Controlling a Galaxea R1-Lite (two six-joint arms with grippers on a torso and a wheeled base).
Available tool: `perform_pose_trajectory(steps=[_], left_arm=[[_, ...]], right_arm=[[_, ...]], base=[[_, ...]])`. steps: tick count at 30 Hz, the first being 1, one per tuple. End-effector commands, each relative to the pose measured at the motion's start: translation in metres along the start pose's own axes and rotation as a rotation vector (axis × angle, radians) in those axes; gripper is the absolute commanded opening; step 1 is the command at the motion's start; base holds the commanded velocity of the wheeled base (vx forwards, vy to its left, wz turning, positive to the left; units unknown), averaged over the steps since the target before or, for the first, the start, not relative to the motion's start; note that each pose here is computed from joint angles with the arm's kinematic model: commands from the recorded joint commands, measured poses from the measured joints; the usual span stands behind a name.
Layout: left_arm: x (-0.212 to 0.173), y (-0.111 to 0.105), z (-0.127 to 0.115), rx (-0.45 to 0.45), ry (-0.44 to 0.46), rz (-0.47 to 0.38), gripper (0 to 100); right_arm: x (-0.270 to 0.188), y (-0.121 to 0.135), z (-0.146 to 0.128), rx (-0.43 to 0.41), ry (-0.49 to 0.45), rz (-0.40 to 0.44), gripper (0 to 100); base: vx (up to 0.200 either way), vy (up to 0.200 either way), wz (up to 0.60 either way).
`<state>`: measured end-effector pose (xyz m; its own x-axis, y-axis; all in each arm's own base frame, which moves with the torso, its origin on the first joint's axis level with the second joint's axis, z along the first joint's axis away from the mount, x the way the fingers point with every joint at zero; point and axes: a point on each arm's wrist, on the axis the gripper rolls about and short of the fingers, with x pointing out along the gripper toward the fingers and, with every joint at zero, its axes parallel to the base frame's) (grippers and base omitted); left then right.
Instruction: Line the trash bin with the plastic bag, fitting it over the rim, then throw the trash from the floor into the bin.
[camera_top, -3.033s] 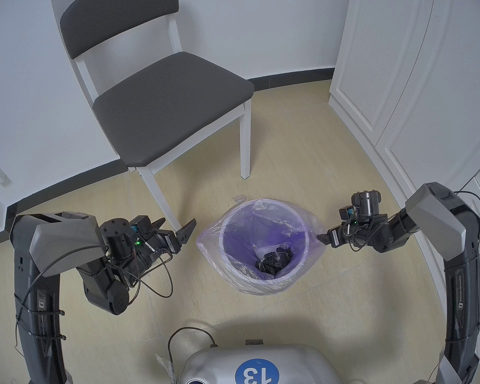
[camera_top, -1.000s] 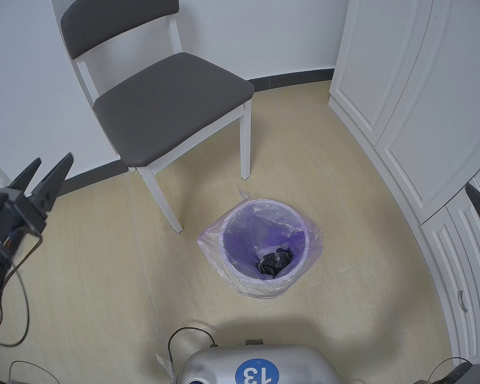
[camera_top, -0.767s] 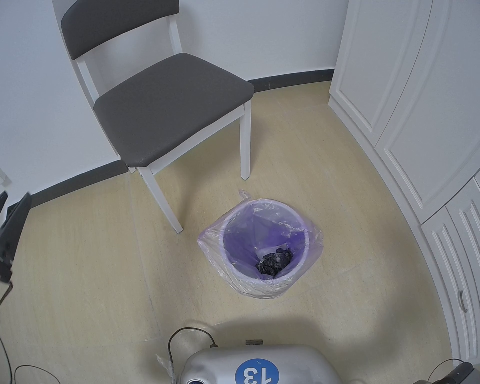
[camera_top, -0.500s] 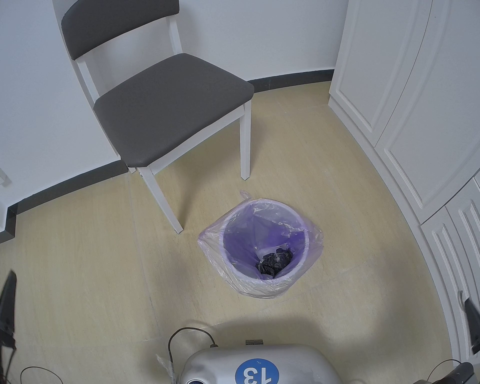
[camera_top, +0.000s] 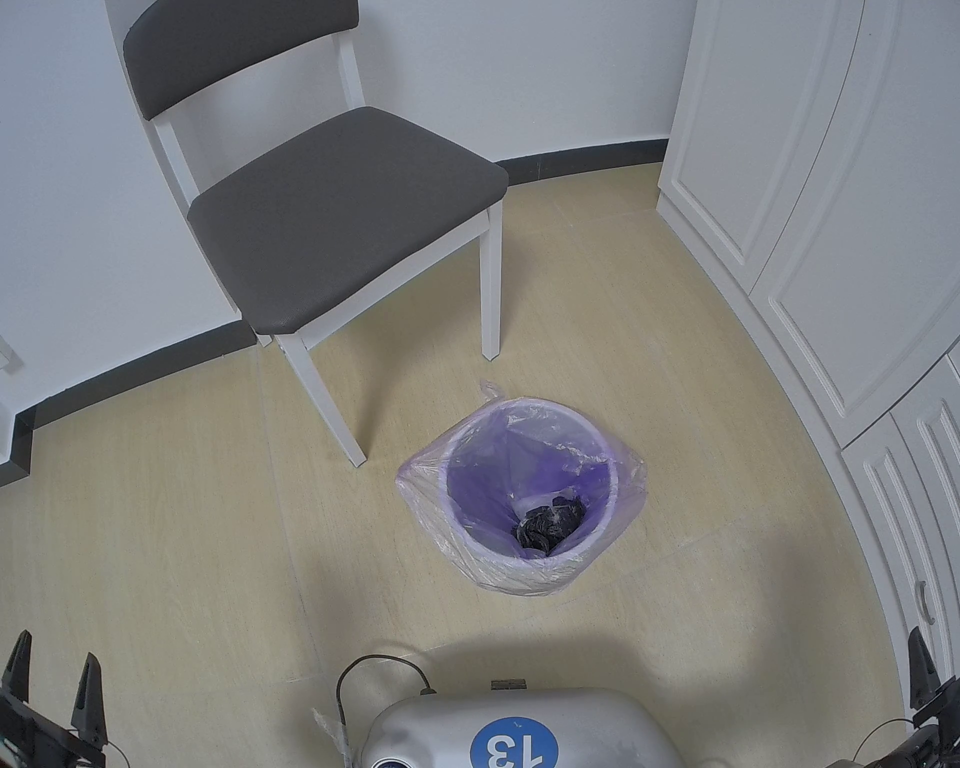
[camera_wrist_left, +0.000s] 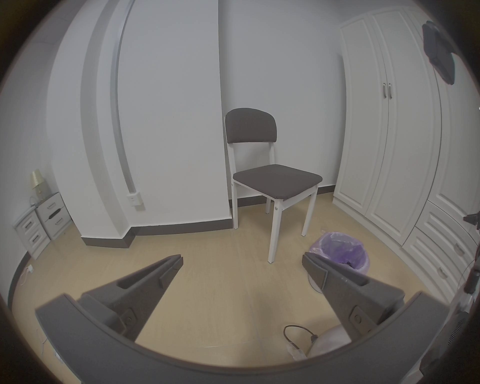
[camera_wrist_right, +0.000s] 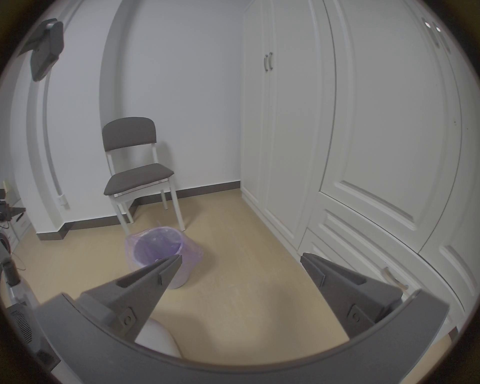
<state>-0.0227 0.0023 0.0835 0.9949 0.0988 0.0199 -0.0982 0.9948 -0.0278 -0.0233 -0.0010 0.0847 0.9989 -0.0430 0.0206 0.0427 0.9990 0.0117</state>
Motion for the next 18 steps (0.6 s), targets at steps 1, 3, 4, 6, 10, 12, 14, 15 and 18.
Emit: perform_pose_trajectory(steps=[1,3,4,6,10,12,14,15,18], left_arm=[[-0.0008,-0.0017,-0.0076,0.0,0.03,-0.083,100],[-0.0007,-0.0016,-0.0079,-0.009,0.03,-0.078,100],[-0.0007,-0.0016,-0.0077,-0.009,0.029,-0.078,100],[-0.0007,-0.0016,-0.0075,-0.01,0.027,-0.078,100],[-0.0004,-0.0017,-0.0076,-0.01,0.027,-0.08,100],[-0.0005,-0.0018,-0.0077,0.004,0.025,-0.085,100],[-0.0005,-0.0018,-0.0075,0.004,0.024,-0.085,100],[-0.0005,-0.0017,-0.0075,0.004,0.024,-0.083,100],[-0.0005,-0.0017,-0.0075,0.004,0.024,-0.083,100]], right_arm=[[-0.0026,0.0046,-0.0015,-0.002,0.038,0.214,100],[-0.0008,0.0046,-0.0015,0.004,0.049,0.184,100],[-0.001,0.004,-0.0015,-0.004,0.045,0.158,100],[-0.002,0.0018,-0.0023,-0.011,0.029,0.081,100],[0.0003,0.0007,-0.0092,-0.019,0.021,0.034,100],[0.0006,0.0006,-0.0091,-0.019,0.034,0.037,100],[0.0008,0.0005,-0.0088,-0.026,0.037,0.041,100],[0.0009,0.0006,-0.0086,-0.024,0.037,0.041,100],[0.0003,0.0003,-0.0092,0.007,0.026,0.02,100]], base=[[0.0,0.0,0.0],[0.0,0.0,0.0],[0.0,0.0,0.0],[0.0,0.0,0.0],[0.0,0.0,0.0],[0.0,0.0,0.0],[0.0,0.0,0.0],[0.0,0.0,0.0],[0.0,0.0,0.0]])
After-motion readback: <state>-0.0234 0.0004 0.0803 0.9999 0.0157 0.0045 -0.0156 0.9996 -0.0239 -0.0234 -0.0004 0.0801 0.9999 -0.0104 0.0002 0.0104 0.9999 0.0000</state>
